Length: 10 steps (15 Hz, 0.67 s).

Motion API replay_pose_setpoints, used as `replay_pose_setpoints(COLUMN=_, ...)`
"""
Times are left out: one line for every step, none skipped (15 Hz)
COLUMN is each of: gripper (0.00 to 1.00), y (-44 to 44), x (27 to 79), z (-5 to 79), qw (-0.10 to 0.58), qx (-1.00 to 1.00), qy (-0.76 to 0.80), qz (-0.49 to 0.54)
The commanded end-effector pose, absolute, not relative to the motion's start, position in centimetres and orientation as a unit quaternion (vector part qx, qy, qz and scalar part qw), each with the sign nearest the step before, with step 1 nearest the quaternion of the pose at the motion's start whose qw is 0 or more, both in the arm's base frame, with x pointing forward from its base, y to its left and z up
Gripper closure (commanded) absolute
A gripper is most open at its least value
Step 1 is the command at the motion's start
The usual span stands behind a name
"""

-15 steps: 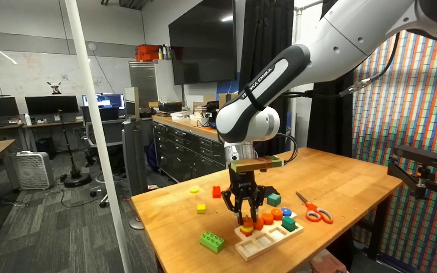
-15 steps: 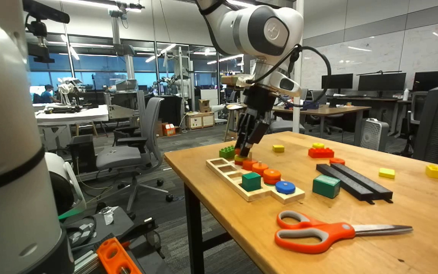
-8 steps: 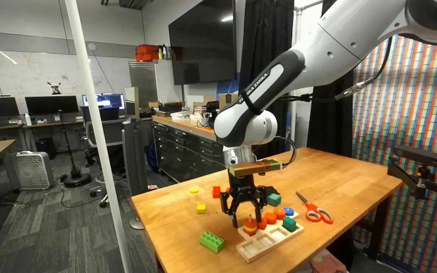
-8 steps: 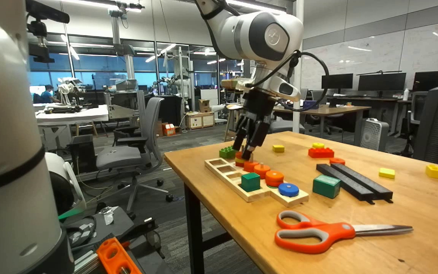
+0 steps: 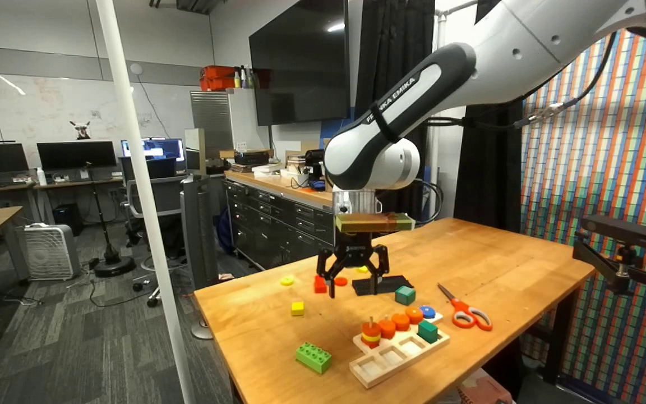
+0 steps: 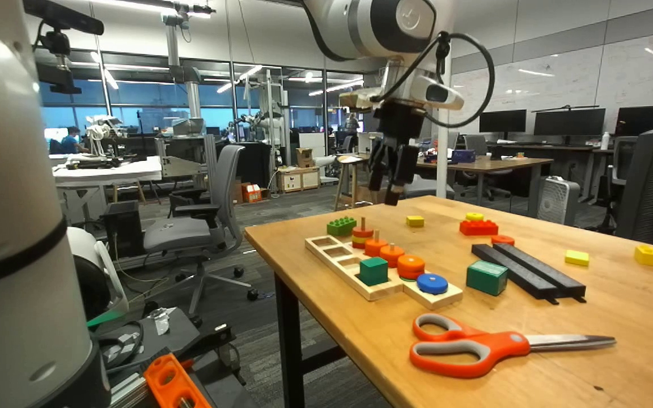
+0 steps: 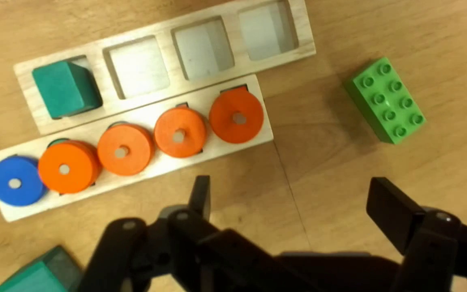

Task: Move the round orange block near the black object to the top of round yellow block on the wooden board

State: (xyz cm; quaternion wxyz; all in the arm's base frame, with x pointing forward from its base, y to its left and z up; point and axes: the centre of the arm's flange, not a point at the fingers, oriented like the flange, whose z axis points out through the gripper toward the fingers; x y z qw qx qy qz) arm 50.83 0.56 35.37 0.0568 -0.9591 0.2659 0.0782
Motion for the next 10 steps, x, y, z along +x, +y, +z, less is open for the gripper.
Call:
replay_pose_setpoints(gripper=0.00, y=-0.7, x=48.5, z=43.5, qw=0.056, qx=-0.954, qy=0.295, qz=-0.009)
replay_pose_setpoints(gripper=0.00, y=-1.0, x=47.9, z=45.5, qw=0.053, qx=-0.952, qy=0.302, qz=-0.025)
replay_pose_setpoints(gripper=0.00, y=-1.4, x=47.3, z=47.6, qw=0.050, qx=-0.949, qy=0.309, qz=-0.044)
replay_pose_setpoints(gripper=0.00, y=-1.9, x=46.3, z=49.9, qw=0.049, qx=-0.944, qy=0.320, qz=-0.067)
replay_pose_setpoints(gripper=0.00, y=-2.3, x=45.2, z=51.9, qw=0.046, qx=-0.938, qy=0.331, qz=-0.087)
replay_pose_setpoints(gripper=0.00, y=-2.7, x=44.0, z=53.9, qw=0.045, qx=-0.931, qy=0.345, qz=-0.110)
replay_pose_setpoints(gripper=0.00, y=-3.2, x=42.6, z=55.7, qw=0.045, qx=-0.923, qy=0.359, qz=-0.131)
replay_pose_setpoints(gripper=0.00, y=-3.6, x=41.1, z=57.1, qw=0.044, qx=-0.913, qy=0.376, qz=-0.154)
replay_pose_setpoints(gripper=0.00, y=-4.0, x=39.7, z=58.3, qw=0.045, qx=-0.903, qy=0.392, qz=-0.171)
replay_pose_setpoints(gripper=0.00, y=-4.6, x=38.2, z=59.2, qw=0.048, qx=-0.891, qy=0.411, qz=-0.187)
